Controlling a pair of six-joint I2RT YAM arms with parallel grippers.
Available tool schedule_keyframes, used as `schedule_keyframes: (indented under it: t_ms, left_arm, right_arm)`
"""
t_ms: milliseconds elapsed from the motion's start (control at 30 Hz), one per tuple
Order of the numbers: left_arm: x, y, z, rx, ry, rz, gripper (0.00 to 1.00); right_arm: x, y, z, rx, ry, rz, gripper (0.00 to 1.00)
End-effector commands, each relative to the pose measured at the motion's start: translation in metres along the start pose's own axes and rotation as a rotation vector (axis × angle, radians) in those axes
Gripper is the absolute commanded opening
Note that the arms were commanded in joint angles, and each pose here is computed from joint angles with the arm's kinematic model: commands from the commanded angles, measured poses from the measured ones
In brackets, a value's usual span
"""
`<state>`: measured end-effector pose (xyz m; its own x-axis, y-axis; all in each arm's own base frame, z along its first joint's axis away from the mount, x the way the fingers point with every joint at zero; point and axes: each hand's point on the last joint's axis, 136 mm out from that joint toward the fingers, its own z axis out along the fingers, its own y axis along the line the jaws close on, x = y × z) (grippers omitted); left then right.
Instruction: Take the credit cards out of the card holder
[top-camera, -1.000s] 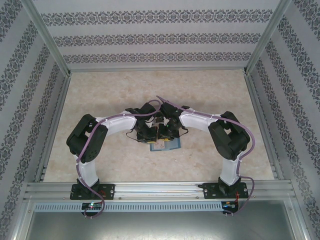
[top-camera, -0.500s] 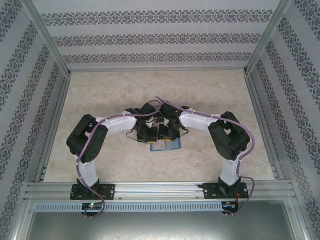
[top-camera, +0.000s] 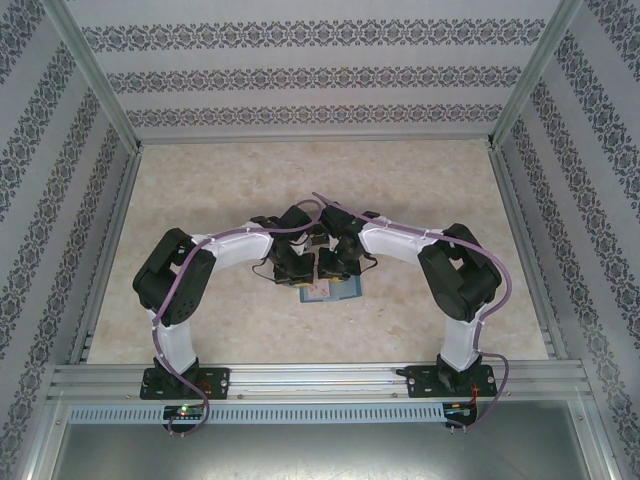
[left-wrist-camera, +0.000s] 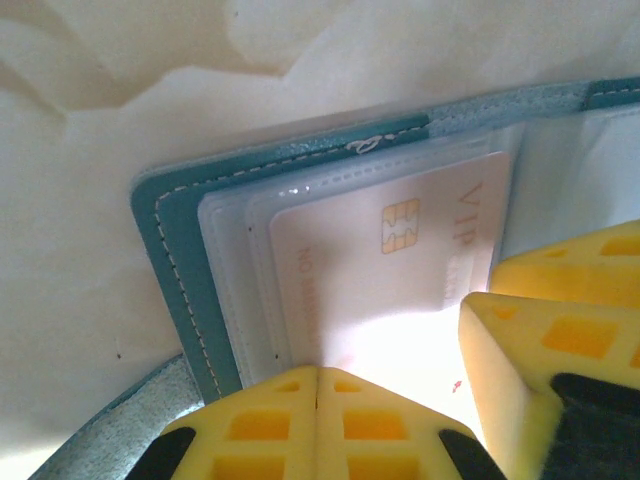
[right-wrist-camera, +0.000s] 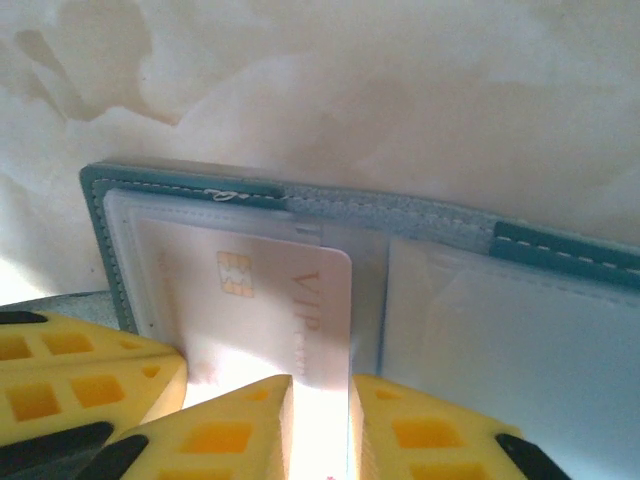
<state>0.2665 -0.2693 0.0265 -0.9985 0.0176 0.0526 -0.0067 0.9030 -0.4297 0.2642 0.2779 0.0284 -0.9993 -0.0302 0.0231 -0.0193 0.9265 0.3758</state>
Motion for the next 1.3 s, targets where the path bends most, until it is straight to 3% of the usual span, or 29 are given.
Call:
schedule_keyframes:
  t_ms: [0,700,900,1267]
  left_arm:
    - [0.012,0.015,0.012,-0.061,0.037,-0.008,0.00]
    - [0.012,0.014,0.011,-0.060,0.038,-0.006,0.00]
    - [0.012,0.013,0.009,-0.061,0.035,-0.004,0.00]
    - [0.012,0.013,0.004,-0.066,0.029,0.001,0.06]
  right_arm:
    - [0.001,0.002,-0.010,-0.016,-0.016,0.006,0.19]
    - [0.007,-0.009,0.020,0.003,0.047,0.025,0.21]
    - [0.007,-0.019,0.020,0.065,0.046,0.022,0.30]
    - [0.007,-0.025,0.015,0.109,0.044,0.008,0.33]
